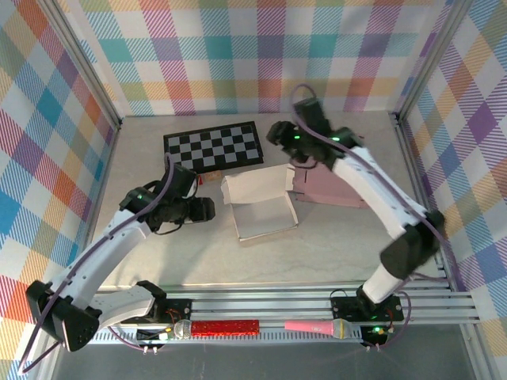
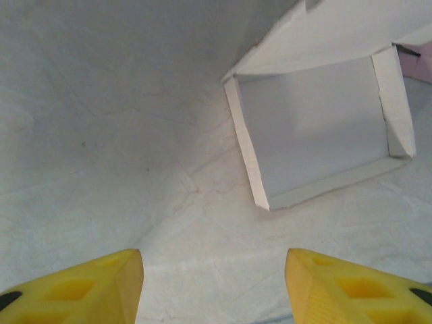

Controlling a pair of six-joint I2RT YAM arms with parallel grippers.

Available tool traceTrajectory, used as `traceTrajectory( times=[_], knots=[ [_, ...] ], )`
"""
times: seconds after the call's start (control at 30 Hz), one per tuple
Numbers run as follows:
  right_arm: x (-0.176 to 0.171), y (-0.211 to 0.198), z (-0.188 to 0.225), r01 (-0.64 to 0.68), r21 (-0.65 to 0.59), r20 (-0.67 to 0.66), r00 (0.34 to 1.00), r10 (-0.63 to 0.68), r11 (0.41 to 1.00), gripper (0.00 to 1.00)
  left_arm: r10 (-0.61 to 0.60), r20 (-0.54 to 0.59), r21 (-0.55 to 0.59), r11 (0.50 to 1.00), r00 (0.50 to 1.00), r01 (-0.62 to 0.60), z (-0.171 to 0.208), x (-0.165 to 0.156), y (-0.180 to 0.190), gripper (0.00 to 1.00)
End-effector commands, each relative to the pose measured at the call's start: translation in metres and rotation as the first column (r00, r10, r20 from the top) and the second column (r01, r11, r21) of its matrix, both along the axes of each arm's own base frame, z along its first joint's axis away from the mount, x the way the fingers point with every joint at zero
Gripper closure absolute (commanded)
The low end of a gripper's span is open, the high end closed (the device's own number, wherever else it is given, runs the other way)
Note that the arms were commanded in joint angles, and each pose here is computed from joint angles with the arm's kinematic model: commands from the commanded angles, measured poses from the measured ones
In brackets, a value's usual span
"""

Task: Fold the paper box

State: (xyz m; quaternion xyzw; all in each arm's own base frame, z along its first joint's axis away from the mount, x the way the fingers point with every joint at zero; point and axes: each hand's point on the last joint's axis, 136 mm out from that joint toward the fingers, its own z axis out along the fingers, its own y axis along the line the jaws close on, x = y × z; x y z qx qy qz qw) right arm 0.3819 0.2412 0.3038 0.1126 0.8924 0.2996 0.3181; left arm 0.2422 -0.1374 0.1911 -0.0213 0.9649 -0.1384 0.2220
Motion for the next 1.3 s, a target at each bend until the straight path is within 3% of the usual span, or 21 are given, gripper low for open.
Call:
traceTrajectory(
  times=[0.0,0.1,0.23,0.33,0.53,0.87,1.27],
  knots=[
    [-0.039,0.000,-0.007,-0.525,-0.312,0.240,0.763,0.601,0.792,0.37,-0.108,0.080,0.019,0.994,0.991,0.107,0.009,0.023,-0.010,0.43],
    [-0.059,-0.028,-0.048,-0.584,-0.418,0.242,0.667,0.705,0.696,0.36,-0.182,0.111,0.065,0.982,0.977,0.176,-0.003,0.040,-0.016,0.45],
    [-0.058,-0.044,-0.084,-0.590,-0.479,0.304,0.583,0.753,0.650,0.26,-0.254,0.171,0.103,0.966,0.952,0.239,-0.012,0.059,-0.024,0.47],
    [-0.051,-0.042,-0.110,-0.647,-0.467,0.253,0.556,0.792,0.603,0.25,-0.263,0.209,0.132,0.962,0.942,0.239,-0.021,0.072,-0.024,0.47],
    [-0.024,-0.041,-0.136,-0.643,-0.498,0.207,0.563,0.800,0.582,0.26,-0.244,0.206,0.132,0.967,0.948,0.220,-0.039,0.091,-0.029,0.47],
    [-0.002,-0.028,-0.145,-0.698,-0.439,0.173,0.552,0.816,0.565,0.33,-0.230,0.210,0.140,0.969,0.950,0.204,-0.045,0.110,-0.033,0.48],
    [-0.002,-0.026,-0.148,-0.720,-0.395,0.139,0.568,0.811,0.571,0.57,-0.258,0.202,0.112,0.965,0.945,0.239,-0.046,0.114,-0.043,0.70]
  ],
)
